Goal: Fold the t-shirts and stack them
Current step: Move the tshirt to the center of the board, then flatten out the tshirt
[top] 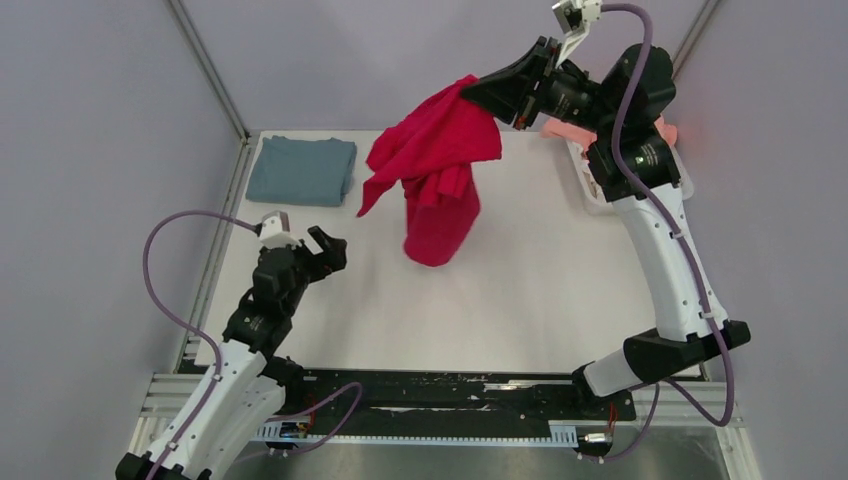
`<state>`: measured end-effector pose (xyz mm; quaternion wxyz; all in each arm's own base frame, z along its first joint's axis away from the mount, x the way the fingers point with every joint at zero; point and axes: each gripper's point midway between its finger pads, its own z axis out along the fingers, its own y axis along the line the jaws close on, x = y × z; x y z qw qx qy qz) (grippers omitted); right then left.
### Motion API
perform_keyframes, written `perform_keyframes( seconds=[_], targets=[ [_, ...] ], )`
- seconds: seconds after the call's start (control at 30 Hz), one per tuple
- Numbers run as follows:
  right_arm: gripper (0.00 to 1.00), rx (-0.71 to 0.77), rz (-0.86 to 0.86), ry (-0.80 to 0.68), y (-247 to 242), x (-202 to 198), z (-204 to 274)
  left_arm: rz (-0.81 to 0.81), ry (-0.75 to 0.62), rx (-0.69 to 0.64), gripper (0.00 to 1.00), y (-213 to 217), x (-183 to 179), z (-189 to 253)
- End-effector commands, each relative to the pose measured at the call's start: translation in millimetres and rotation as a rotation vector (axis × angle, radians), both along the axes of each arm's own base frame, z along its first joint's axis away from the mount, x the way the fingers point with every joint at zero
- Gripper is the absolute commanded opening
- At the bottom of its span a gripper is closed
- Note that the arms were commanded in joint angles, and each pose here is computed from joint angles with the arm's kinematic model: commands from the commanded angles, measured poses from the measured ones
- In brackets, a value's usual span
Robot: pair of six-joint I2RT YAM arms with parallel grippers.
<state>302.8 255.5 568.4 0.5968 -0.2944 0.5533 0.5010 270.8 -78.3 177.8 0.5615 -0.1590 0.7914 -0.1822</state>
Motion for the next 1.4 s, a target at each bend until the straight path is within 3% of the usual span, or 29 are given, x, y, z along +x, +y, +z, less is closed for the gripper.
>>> perform_keyframes(
  seconds=[0.0,0.13,0.23,0.37,0.4,0.47,0.5,0.53,0.73,0.9,1.07,1.3,1.37],
  targets=[
    [0.00,-0.011,0.012,-0.045,-1,-21,-11,0.121,0.023,-0.041,1.00,17,-5,3],
    [0.01,-0.047,-0.326,0.135,-33,23,-101,0.267,0.090,-0.050,1.00,38,-10,-8],
    [0.06,-0.154,-0.541,0.343,-63,49,-213,0.305,0.131,-0.055,1.00,42,-13,-17],
    [0.22,-0.329,-0.812,0.646,-128,66,-359,0.280,0.192,-0.094,1.00,32,-13,-36],
    [0.31,-0.367,-0.876,0.703,-146,68,-383,0.269,0.210,-0.097,1.00,29,-13,-41],
    [0.79,-0.447,-1.000,0.760,-175,73,-409,0.262,0.247,-0.095,1.00,26,-14,-52],
    [0.95,-0.472,-1.026,0.760,-180,74,-408,0.261,0.266,-0.091,1.00,25,-14,-56],
    [0.99,-0.478,-1.030,0.761,-180,74,-404,0.247,0.276,-0.093,1.00,22,-14,-58],
    [1.00,-0.479,-0.980,0.667,-145,49,-381,0.219,0.367,-0.129,1.00,14,-11,-83],
    [1.00,-0.562,-0.861,0.659,-94,8,-414,0.282,0.534,-0.265,0.97,35,-12,-122],
    [1.00,-0.621,-0.807,0.669,-72,-10,-435,0.272,0.583,-0.293,0.93,31,-19,-140],
    [1.00,-0.650,-0.763,0.675,-66,-28,-447,0.255,0.616,-0.277,0.79,29,-14,-154],
    [1.00,-0.647,-0.763,0.685,-68,-33,-451,0.222,0.611,-0.289,0.71,24,-9,-155]
  ],
)
